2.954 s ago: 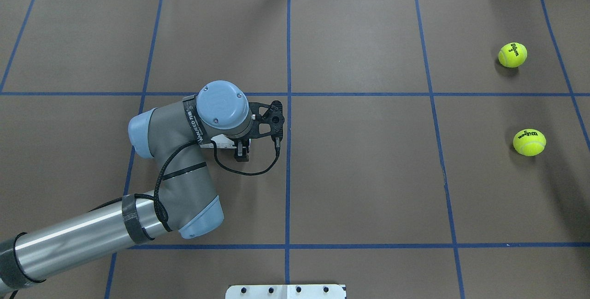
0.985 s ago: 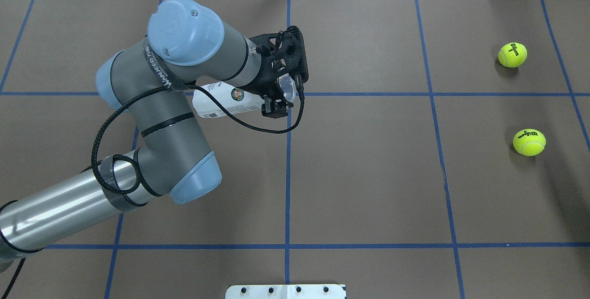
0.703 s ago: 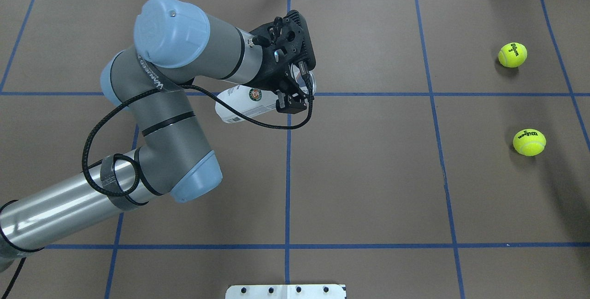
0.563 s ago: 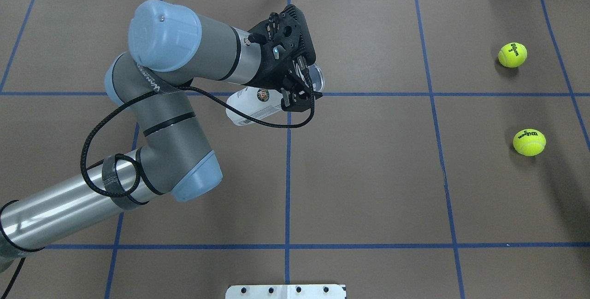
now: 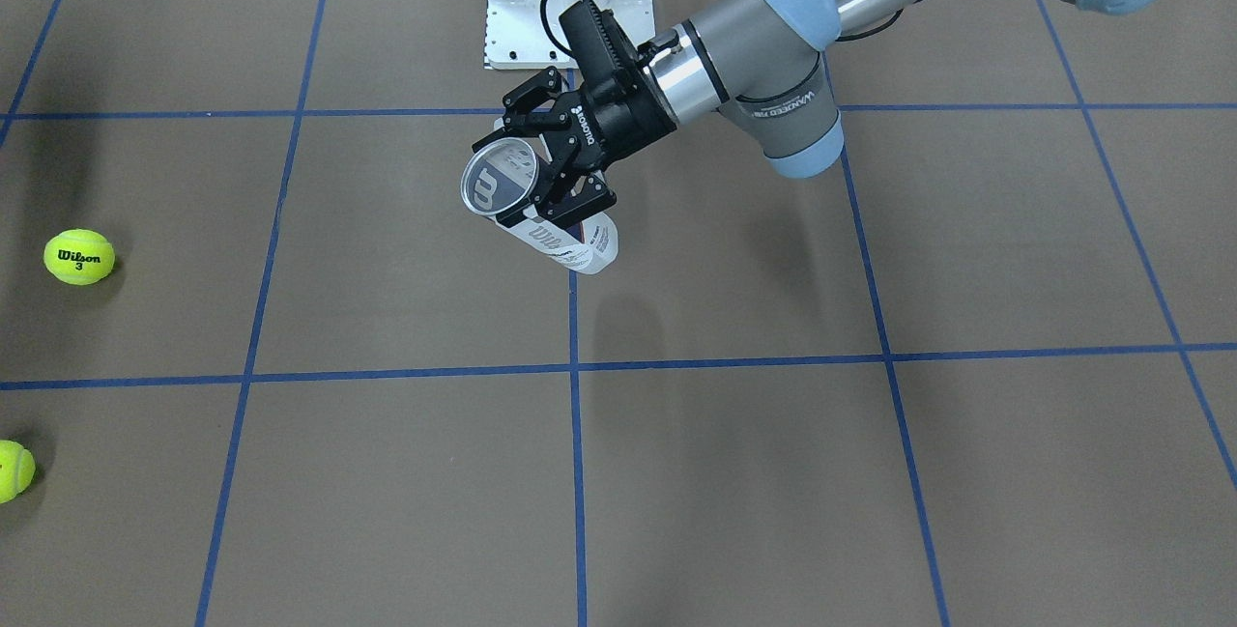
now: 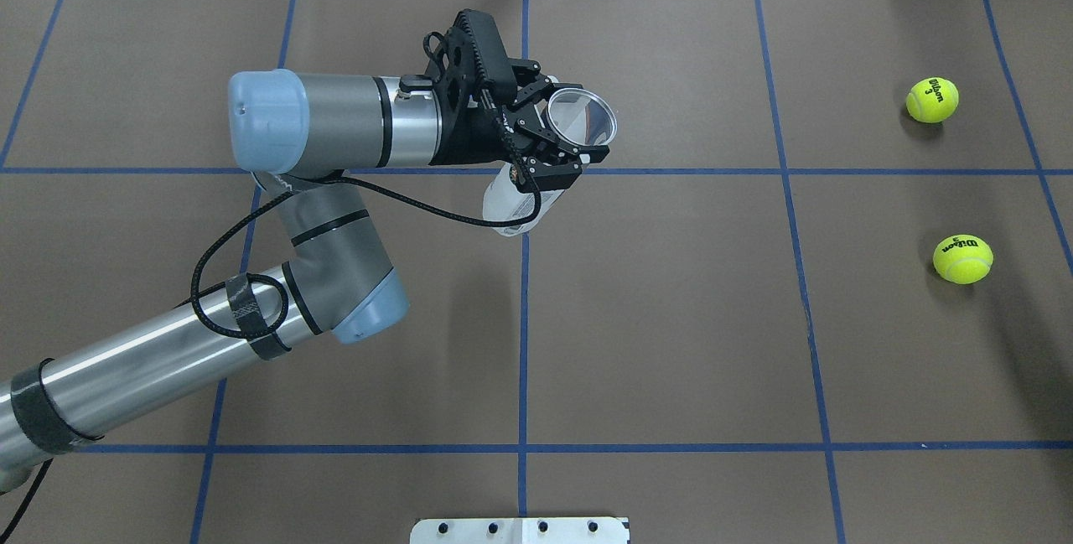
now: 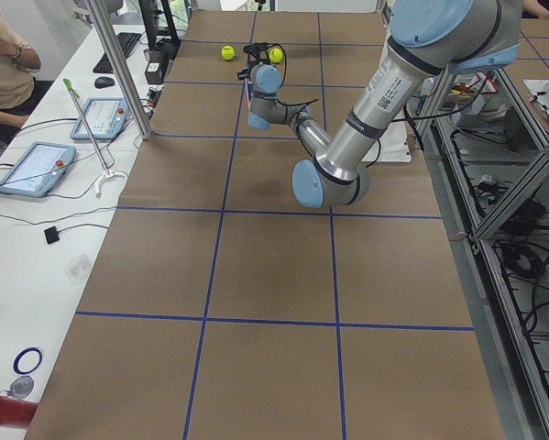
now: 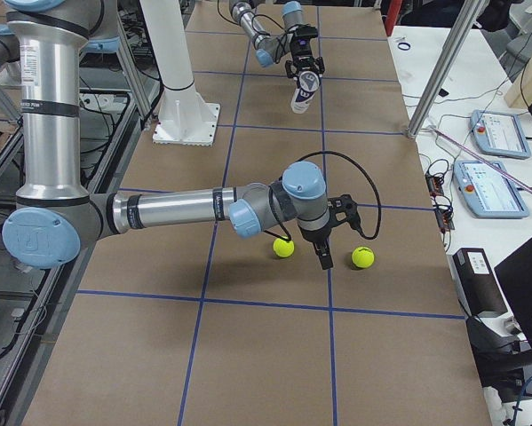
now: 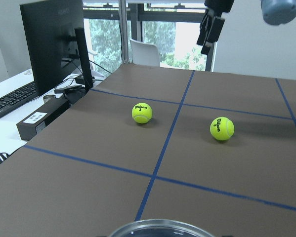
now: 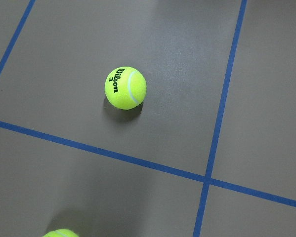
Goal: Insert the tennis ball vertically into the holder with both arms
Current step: 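Lift the can with the left gripper and rotate it upright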
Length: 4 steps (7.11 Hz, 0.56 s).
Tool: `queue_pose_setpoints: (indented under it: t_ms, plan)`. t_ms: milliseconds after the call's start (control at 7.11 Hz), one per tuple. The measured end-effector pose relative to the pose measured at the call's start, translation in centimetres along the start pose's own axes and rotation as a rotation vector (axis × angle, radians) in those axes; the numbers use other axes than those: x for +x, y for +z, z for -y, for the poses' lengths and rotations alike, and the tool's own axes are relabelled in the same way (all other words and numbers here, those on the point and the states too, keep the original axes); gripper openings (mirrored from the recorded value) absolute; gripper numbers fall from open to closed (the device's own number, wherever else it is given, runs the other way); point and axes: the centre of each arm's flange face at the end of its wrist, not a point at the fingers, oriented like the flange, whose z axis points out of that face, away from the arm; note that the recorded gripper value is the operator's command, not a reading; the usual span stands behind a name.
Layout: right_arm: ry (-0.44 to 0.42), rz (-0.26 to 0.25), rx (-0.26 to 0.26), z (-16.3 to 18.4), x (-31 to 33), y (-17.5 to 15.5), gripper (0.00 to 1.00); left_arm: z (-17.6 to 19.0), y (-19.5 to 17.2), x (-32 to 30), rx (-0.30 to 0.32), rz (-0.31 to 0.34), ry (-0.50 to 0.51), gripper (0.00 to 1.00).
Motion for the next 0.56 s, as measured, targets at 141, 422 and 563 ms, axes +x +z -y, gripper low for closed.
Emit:
queue_pose_setpoints:
  t_ms: [141,422,563]
  plan:
    - [0.0,0.0,0.0,0.0,0.0,0.0,0.99,-0.9,-0.3,-0.7,0.069,0.02,-0.011,0.77]
    - [-0.003,0.001,0.003,0.2,-0.1,-0.1,0.99,-3.2,-1.1,-1.4,0.209,0.042,-0.043,0.77]
    - [-0.005,0.001,0.005,0.4,-0.2,-0.1,0.99,-4.8,-1.4,-1.5,0.264,0.049,-0.054,0.77]
